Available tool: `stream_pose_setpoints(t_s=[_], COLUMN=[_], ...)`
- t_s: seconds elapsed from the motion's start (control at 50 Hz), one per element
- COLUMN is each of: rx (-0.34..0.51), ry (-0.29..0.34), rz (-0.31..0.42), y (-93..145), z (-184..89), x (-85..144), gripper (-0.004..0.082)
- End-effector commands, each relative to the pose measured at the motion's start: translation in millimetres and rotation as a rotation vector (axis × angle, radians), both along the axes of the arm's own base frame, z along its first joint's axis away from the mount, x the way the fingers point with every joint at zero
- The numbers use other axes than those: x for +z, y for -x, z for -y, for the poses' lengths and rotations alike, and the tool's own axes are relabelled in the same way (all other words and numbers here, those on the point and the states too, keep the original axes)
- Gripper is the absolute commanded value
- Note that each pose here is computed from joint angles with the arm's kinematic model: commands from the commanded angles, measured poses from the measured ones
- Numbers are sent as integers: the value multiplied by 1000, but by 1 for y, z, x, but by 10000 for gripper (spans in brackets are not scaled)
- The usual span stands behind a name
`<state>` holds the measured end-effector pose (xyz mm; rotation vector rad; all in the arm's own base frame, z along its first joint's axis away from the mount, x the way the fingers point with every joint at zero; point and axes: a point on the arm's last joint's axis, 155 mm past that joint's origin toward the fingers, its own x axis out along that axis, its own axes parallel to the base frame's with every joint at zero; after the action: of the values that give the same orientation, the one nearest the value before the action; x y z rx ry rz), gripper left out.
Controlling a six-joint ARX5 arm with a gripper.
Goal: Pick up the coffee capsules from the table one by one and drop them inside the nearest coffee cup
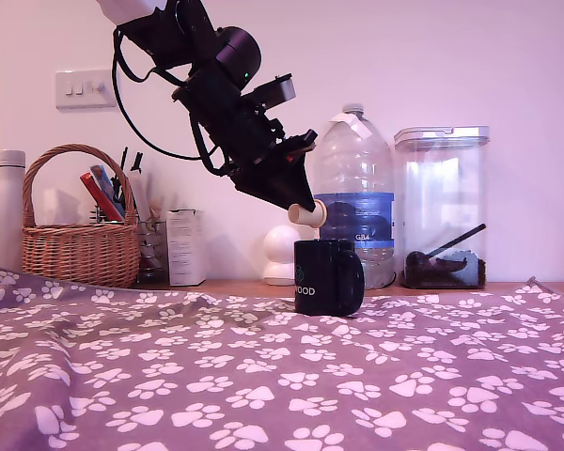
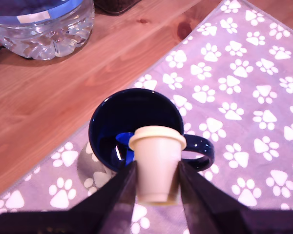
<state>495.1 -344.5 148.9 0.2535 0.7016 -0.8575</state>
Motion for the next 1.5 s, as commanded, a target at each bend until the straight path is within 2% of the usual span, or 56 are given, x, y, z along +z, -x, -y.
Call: stream_pose_setpoints(t_s=[0.0, 0.24, 0.62, 0.96, 1.22, 1.48], rx=[2, -1, -25, 9, 31, 43], ry=[41, 45, 125, 95, 84, 38], rz=[27, 29, 123, 99, 73, 5], y=[2, 2, -12, -20, -26, -29], z=[10, 11, 27, 27, 26, 23], x=[12, 13, 31, 8, 5, -14], gripper=[105, 105, 105, 116, 133, 133])
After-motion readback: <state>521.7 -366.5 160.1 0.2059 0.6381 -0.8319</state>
